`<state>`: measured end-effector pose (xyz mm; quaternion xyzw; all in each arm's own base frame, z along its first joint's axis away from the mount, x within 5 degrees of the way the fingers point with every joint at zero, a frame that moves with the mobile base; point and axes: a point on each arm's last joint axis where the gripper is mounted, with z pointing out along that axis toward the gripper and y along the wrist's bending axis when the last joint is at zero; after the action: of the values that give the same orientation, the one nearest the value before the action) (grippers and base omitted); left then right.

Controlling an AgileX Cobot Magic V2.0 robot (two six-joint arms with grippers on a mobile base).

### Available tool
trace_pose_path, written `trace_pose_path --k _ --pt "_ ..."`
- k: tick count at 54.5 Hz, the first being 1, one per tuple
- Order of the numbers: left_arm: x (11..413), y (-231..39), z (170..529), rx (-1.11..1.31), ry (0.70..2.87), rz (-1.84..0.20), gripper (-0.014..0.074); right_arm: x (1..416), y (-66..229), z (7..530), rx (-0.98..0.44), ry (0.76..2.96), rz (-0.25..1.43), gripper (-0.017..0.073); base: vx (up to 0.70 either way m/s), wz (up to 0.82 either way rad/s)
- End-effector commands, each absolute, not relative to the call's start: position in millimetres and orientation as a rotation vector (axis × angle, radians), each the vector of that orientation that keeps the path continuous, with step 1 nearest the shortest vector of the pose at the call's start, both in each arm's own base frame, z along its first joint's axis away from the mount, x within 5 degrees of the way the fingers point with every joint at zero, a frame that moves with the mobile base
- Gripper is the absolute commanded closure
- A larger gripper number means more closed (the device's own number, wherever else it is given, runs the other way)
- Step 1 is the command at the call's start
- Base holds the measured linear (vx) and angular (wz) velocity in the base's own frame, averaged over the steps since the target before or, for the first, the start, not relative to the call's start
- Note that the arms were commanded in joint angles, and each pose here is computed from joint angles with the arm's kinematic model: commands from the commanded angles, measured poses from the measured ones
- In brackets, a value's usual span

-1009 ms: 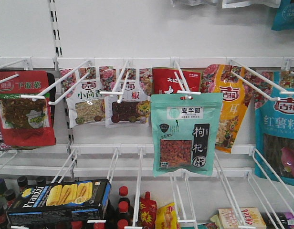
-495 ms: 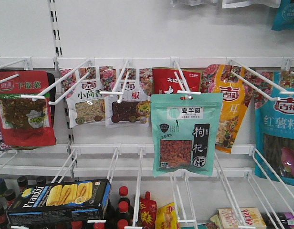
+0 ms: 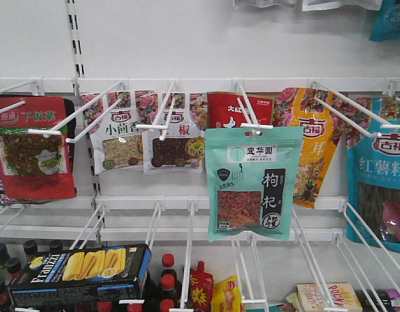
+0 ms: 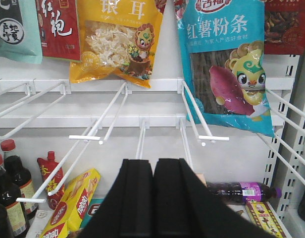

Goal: Pick snacks and fruit into basket

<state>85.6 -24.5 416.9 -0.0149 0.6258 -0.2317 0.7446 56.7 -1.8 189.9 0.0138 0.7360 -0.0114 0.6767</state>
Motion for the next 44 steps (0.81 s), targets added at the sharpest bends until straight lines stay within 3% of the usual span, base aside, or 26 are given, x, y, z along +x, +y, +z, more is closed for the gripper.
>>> trace_pose_path --k 1,10,21,44 --pt "97 -22 424 -0.119 1.348 -0.565 0.0591 57 -2 194 0.018 1.572 -0.043 0.0567 0.00 0.00" --pt "126 -26 410 -0.186 1.449 -0.657 0.0591 57 -2 194 0.018 1.572 -0.043 0.0567 0.00 0.00" --pt "159 -31 365 -0.415 1.595 -0.875 0.0591 57 -2 194 0.018 1.572 -0.043 0.0567 0.00 0.00" --pt "156 -39 308 -0.537 1.741 -1.018 0.0591 57 -2 194 0.018 1.572 -0.043 0.0567 0.00 0.00"
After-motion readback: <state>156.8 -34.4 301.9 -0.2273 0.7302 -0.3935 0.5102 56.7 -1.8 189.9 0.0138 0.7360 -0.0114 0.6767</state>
